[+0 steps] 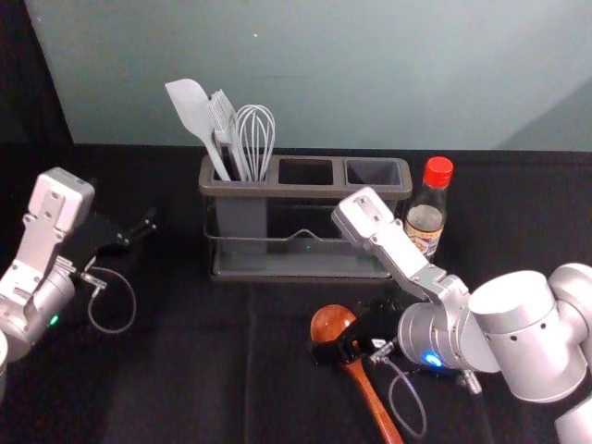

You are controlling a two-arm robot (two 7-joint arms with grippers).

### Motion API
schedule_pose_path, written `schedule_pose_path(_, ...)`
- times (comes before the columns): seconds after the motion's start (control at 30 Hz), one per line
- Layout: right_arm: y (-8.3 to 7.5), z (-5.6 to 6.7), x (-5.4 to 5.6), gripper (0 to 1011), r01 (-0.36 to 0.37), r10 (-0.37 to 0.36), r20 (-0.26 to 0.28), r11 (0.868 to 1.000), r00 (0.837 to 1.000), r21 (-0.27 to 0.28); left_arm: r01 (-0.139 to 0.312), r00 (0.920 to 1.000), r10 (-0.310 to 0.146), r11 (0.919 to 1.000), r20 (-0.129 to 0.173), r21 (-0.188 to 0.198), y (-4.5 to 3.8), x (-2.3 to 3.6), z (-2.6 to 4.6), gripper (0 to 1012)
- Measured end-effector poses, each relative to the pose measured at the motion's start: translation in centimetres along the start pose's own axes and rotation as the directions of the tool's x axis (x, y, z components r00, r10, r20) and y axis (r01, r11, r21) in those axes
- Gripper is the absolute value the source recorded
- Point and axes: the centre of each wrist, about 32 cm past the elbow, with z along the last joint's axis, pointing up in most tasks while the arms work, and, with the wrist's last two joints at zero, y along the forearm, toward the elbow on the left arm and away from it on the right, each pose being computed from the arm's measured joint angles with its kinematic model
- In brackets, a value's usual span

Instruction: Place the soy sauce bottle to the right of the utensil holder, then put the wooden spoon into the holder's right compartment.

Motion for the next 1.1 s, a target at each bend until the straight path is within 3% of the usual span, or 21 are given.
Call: schedule_pose_path(1.1,0.92,-0.51,0.1,998,-0.01,0.01,-0.006,1.0,1.0,-0.001,0.0,1.0,0.0,1.0,0.0,0.0,0.0,0.0,0.0,1005)
